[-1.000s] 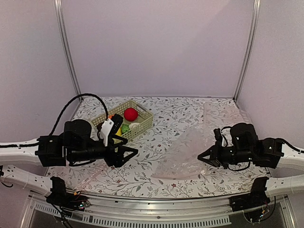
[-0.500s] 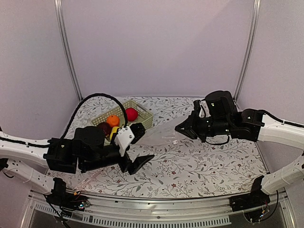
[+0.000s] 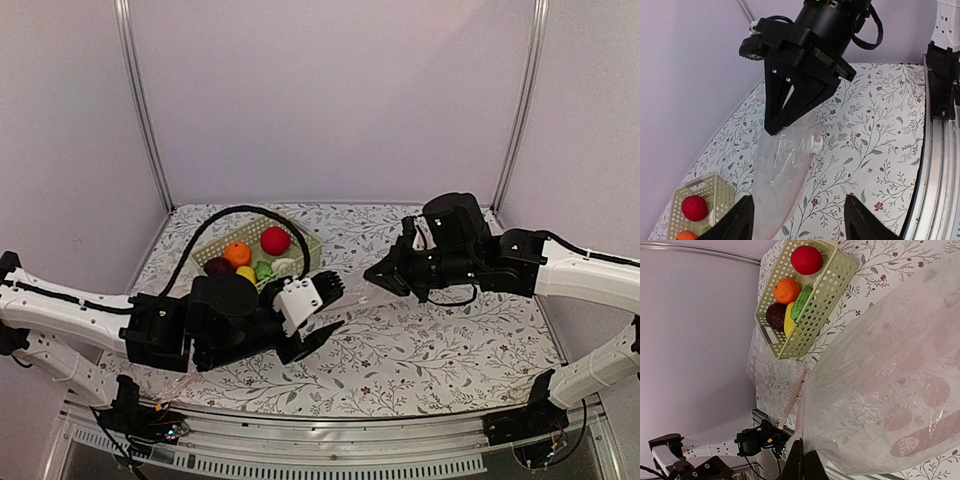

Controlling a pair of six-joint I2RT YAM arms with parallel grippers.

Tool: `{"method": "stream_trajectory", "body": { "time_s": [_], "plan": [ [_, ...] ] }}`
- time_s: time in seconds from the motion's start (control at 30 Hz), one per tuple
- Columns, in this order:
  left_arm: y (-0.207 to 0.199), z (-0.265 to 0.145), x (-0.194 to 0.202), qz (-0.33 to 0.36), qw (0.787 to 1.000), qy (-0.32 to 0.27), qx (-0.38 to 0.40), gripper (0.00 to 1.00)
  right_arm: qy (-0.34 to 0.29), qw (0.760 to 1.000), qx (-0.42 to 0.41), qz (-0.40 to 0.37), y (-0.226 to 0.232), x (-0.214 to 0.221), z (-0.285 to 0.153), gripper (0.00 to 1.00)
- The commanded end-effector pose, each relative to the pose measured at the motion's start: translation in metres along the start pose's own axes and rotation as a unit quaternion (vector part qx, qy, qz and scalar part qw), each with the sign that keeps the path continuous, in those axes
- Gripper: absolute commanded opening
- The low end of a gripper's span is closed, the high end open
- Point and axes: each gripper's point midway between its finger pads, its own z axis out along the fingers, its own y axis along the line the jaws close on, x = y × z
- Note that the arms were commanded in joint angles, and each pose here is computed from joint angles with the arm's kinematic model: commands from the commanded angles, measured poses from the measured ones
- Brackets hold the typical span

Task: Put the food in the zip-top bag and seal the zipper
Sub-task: Pass from the right arm to the left

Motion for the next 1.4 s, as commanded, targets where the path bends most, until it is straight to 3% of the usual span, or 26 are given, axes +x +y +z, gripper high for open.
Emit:
{"method": "stream_trajectory", "body": {
  "time_s": [0.0, 0.27, 0.57, 1.0, 1.37],
  "plan": [
    [-0.01, 0.004, -0.018, -0.001, 1.0, -0.024, 0.015, 0.6, -0.004, 1.0, -0.003, 0.003, 0.005, -0.001, -0.004, 0.0],
    [-0.024, 0.024, 0.001, 0.012, 1.0, 0.008, 0.016, 0.52, -0.002, 1.0, -0.005, 0.003, 0.008, -0.001, -0.006, 0.0],
    [-0.01, 0.037, 0.002, 0.014, 1.0, 0.014, -0.018, 0.49, 0.005, 1.0, -0.005, 0.002, 0.008, 0.002, -0.005, 0.0],
    [-0.009, 0.051, 0.009, 0.023, 0.999, 0.033, -0.027, 0.31, 0.006, 1.0, -0.005, 0.001, 0.008, 0.002, -0.006, 0.0],
    [-0.002, 0.059, 0.012, 0.029, 0.997, 0.043, -0.05, 0.27, 0.01, 1.0, -0.012, -0.002, 0.011, 0.004, -0.009, 0.0]
  ]
}}
